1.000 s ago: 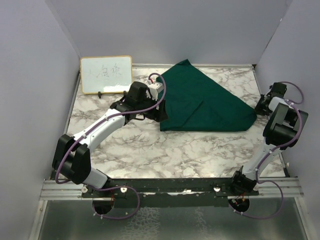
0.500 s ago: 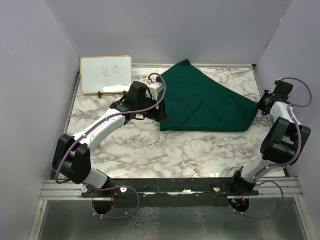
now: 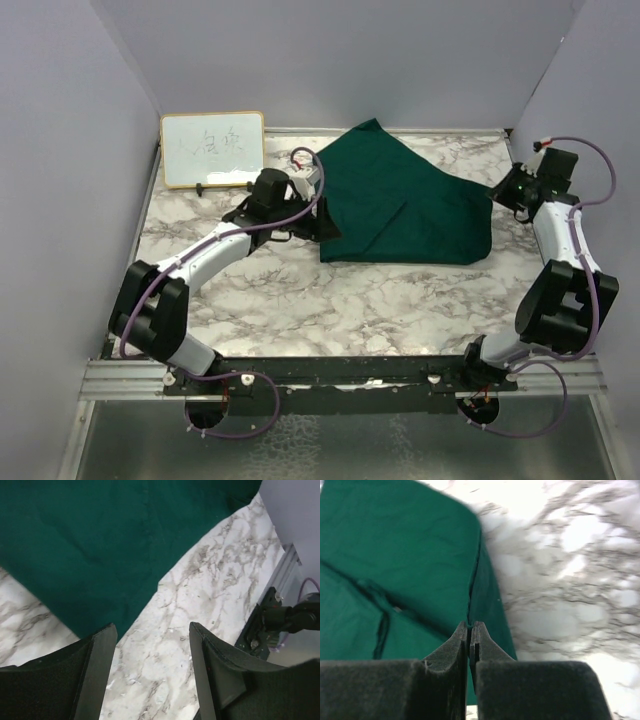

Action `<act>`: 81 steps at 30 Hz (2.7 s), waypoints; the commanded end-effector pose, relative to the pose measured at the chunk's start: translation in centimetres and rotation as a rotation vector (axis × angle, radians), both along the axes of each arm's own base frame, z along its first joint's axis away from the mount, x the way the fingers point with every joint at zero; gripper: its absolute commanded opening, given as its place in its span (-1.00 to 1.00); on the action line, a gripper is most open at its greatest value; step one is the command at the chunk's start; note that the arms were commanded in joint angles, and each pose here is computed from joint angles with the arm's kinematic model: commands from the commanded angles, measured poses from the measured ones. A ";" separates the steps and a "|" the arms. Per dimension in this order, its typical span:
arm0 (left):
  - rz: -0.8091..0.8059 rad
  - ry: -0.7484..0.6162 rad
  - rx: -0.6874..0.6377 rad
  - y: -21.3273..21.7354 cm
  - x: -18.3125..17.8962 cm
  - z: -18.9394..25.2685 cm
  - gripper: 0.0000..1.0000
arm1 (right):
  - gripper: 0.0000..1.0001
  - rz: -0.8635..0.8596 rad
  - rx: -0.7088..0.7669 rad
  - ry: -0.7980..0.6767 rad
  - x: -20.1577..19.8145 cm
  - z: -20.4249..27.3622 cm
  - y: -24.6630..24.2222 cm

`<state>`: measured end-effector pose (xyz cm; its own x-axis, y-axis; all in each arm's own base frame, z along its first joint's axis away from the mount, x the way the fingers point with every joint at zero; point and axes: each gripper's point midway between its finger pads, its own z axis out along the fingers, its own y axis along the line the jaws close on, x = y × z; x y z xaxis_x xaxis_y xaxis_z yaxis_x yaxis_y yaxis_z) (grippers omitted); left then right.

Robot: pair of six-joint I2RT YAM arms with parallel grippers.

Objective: Prepare the surgical pack
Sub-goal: Pack the surgical kit at the center of the board.

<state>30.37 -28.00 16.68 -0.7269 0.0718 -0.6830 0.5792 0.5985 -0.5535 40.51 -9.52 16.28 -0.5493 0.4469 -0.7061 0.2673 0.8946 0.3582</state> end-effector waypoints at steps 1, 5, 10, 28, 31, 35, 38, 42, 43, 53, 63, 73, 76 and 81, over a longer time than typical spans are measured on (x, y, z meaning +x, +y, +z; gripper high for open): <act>-0.095 0.010 -0.193 -5.3 -1.6 2.5 0.11 | -0.98 0.094 0.086 -0.023 0.6 2.4 3.3; -0.097 -0.045 -0.085 -11.1 -2.1 1.6 -0.33 | -0.98 0.096 0.102 -0.023 1.3 2.2 3.3; -0.097 -0.158 0.169 -18.2 -2.2 -1.7 -1.00 | -0.98 0.089 0.100 -0.026 1.6 2.7 3.1; -0.093 -0.229 0.424 -26.2 0.0 -10.7 -1.00 | -0.98 0.096 0.121 -0.091 0.1 4.9 4.3; -0.094 -0.209 0.459 -25.8 -0.1 -12.4 -1.00 | -0.98 0.108 0.129 -0.108 0.0 6.0 4.6; -0.096 -0.201 0.483 -25.3 -0.1 -13.5 -1.00 | -0.98 0.130 0.150 -0.124 0.0 7.4 5.2; -0.093 -0.207 0.495 -25.0 0.0 -13.7 -1.00 | -0.98 0.160 0.183 -0.134 0.0 8.3 5.9; -0.092 -0.203 0.490 -25.0 0.3 -13.7 -1.00 | -0.98 0.211 0.241 -0.129 -0.2 9.4 7.1; -0.094 -0.199 0.485 -25.0 0.3 -13.7 -1.00 | -0.98 0.223 0.253 -0.133 -0.3 9.6 7.4; -0.143 -0.204 0.266 -26.2 0.1 -4.6 -0.90 | -0.98 0.342 0.381 -0.111 -0.9 10.2 10.4; -0.155 -0.100 0.021 -18.7 -0.6 3.1 -0.80 | -0.98 0.410 0.466 -0.064 0.2 10.6 15.9; 0.138 -0.112 0.045 -2.6 1.8 4.9 -0.74 | -0.98 0.412 0.638 -0.078 2.6 10.4 29.7; 0.192 -0.104 0.052 0.4 1.3 4.3 -0.66 | -0.98 0.414 0.670 -0.055 3.4 9.3 33.6; 0.283 -0.142 0.083 4.4 0.6 4.4 -0.25 | -0.98 0.448 0.672 -0.031 4.2 7.9 38.4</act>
<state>31.19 -26.01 19.76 -0.6705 -0.0246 -0.7415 0.4738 0.7549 -0.4535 42.00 25.76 21.48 -0.8220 0.4556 -0.3418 -0.0405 0.5519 0.8330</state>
